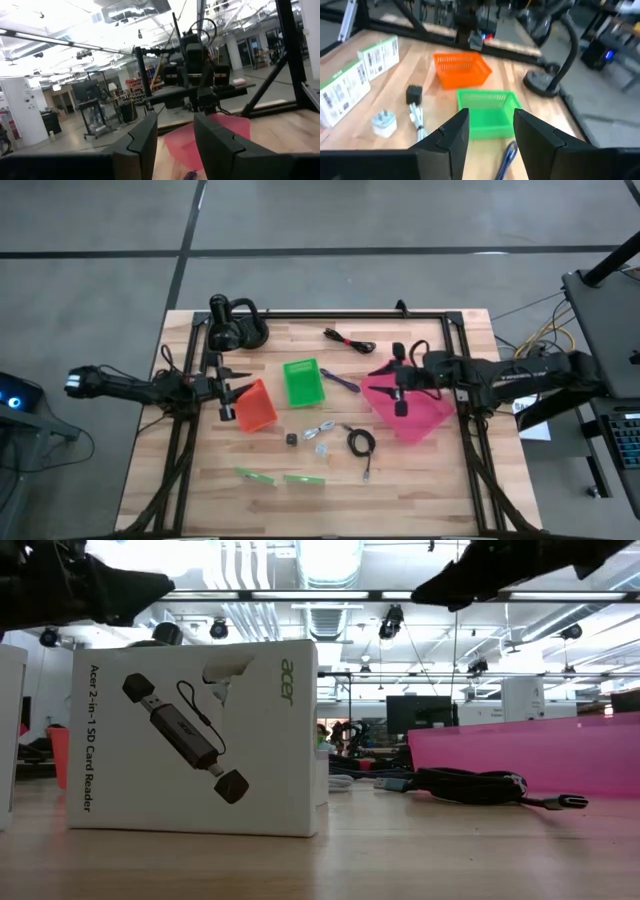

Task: Pick and place items into bin
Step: Put the bottom black charger cable into the pink bin

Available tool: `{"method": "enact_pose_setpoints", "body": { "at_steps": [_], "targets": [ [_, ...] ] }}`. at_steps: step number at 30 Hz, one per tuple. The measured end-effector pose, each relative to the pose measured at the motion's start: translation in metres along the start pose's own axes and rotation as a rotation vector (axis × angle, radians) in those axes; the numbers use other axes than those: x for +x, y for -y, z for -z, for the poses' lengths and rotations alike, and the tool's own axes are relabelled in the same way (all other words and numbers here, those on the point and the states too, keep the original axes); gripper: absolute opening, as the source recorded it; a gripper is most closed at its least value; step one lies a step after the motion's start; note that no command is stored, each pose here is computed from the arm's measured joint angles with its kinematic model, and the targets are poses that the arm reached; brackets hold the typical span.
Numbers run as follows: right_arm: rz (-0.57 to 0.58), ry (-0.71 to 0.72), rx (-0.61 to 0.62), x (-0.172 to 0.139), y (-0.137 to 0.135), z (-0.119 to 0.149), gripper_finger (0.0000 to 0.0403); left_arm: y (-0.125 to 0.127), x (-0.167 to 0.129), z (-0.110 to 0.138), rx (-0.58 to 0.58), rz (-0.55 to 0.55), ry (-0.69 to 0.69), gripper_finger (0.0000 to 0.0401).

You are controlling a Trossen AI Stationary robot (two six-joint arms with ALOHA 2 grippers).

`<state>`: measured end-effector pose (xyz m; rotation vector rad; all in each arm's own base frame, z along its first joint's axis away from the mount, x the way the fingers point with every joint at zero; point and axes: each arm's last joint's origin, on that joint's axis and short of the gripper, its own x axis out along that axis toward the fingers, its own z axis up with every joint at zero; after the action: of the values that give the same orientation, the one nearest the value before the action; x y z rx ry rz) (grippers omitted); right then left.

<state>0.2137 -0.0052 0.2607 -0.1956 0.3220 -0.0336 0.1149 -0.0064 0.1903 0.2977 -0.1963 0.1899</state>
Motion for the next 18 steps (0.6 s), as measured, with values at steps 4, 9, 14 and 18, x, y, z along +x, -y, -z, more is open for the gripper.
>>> {"method": "enact_pose_setpoints", "body": {
  "at_steps": [4,9,14,18],
  "targets": [
    [-0.016,-0.084,0.076,0.002,0.001,-0.007,0.0145,0.001,0.001,0.0,-0.019,0.005,0.0,0.0113],
    [-0.051,-0.138,0.12,0.005,-0.005,-0.017,0.0146,0.002,0.002,0.002,-0.021,0.012,-0.014,0.0113],
    [-0.097,-0.153,0.189,0.012,-0.017,-0.025,0.0141,0.003,0.003,0.004,-0.015,0.019,-0.035,0.0113],
    [-0.141,-0.192,0.18,0.02,-0.03,-0.024,0.0136,0.003,0.004,0.006,-0.011,0.023,-0.047,0.0113]
  ]
}}
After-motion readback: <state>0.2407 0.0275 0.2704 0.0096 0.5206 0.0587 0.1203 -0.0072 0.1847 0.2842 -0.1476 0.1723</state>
